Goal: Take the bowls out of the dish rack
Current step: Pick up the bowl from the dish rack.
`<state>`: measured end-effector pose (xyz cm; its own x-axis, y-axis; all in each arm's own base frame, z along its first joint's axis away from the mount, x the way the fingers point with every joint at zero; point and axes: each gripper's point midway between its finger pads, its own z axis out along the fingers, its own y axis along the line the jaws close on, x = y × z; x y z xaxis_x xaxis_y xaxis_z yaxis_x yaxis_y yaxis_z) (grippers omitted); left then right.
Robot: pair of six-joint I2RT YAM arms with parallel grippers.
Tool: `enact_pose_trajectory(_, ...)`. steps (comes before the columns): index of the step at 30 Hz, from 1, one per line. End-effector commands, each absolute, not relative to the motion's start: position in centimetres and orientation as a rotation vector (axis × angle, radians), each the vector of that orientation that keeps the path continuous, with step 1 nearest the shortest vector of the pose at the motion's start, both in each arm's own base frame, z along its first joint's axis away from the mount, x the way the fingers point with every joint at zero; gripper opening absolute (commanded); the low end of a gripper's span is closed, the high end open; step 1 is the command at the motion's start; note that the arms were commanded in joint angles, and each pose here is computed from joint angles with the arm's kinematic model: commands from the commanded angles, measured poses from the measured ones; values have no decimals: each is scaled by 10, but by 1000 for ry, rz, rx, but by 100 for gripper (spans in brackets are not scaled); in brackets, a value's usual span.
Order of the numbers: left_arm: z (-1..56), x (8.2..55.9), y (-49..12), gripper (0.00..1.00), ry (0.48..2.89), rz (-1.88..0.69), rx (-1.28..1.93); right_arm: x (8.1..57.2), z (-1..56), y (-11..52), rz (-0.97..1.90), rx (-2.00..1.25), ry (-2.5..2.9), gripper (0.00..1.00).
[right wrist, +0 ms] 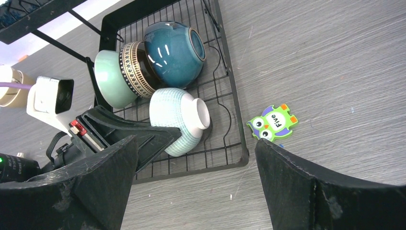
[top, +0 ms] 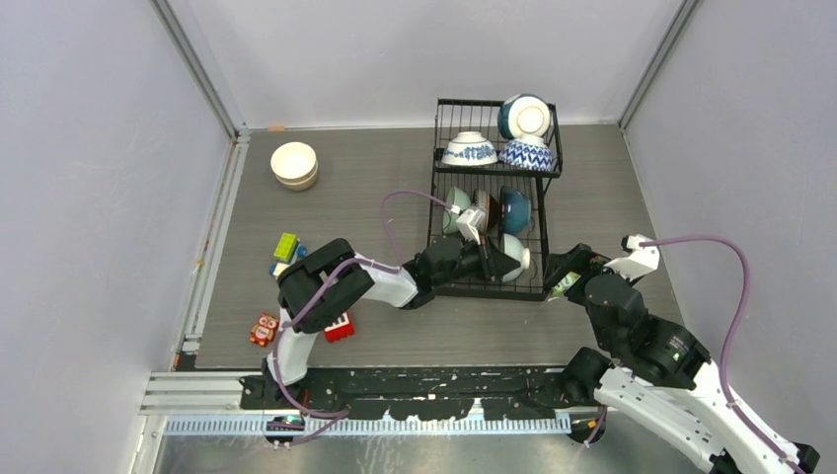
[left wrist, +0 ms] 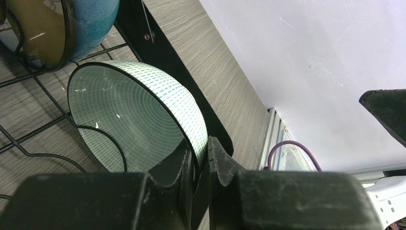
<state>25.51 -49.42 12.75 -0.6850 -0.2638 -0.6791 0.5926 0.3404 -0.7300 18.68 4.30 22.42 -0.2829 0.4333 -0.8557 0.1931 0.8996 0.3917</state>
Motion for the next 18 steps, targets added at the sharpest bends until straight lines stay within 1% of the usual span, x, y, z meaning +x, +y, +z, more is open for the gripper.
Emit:
enact_pose_trajectory(1,256,250,-490,0,1431,-1633,304,187,234,39,268,491,1826,95)
enact_pose_trajectory(7,268,244,-490,0,1385,-1677,341,187,235,39,272,489,1824,95)
enact_pose_trajectory(18,288,243,-483,0,1325,-1683,371,186,236,39,280,487,1821,95)
